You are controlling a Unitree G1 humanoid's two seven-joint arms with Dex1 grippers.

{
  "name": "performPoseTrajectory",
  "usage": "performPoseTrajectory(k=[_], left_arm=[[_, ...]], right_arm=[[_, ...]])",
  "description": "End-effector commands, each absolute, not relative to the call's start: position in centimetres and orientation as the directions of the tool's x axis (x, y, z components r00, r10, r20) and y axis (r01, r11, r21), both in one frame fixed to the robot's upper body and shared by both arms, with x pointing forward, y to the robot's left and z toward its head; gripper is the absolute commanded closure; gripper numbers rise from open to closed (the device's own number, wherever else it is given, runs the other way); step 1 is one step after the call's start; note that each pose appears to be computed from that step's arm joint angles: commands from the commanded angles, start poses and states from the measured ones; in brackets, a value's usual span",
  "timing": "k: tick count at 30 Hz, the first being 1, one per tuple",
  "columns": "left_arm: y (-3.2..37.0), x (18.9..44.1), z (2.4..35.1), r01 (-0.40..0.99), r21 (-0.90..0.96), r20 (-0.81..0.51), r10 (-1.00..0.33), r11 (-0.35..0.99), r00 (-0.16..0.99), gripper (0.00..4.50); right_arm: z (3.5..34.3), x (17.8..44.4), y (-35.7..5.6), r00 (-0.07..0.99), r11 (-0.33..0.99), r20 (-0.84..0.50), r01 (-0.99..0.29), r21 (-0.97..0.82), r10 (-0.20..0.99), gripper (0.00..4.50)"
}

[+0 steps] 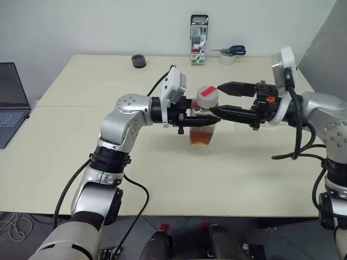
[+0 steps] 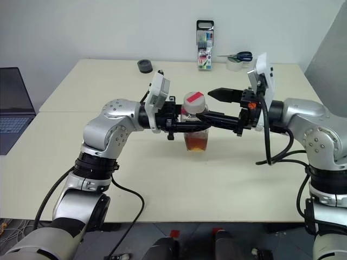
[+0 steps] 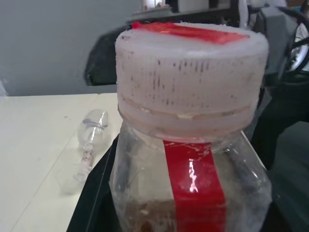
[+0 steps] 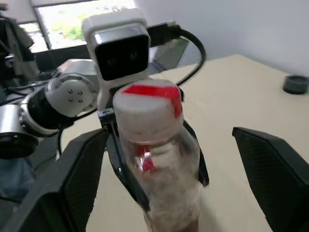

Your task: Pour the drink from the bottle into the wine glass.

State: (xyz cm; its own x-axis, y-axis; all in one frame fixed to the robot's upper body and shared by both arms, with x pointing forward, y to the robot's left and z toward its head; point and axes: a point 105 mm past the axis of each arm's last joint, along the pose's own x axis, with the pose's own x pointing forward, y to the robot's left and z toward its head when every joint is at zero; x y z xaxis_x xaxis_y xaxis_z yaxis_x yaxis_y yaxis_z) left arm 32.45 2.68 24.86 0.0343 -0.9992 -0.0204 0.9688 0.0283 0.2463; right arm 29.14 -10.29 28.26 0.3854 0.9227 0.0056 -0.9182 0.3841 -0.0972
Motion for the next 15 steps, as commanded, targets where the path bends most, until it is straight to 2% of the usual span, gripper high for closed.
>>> performPoseTrajectory(k=[1,8,15], left_arm=[[2.5,32.1,26.6,0.950,0.310,0.020,-0.999,0.033,0.029,2.68],[2.0,32.2,26.4,0.950,0.308,0.034,-0.999,0.046,0.037,2.68],[2.0,32.3,26.6,0.948,0.314,0.033,-0.999,0.046,0.037,2.68]], right_arm=[[30.0,27.5,-9.8,0.432,0.442,0.094,-0.883,-0.157,0.897,0.06],[30.4,27.1,-7.9,0.516,0.550,0.207,-0.819,-0.166,0.831,0.06],[30.2,28.1,-6.7,0.545,0.583,0.225,-0.796,-0.164,0.807,0.06]])
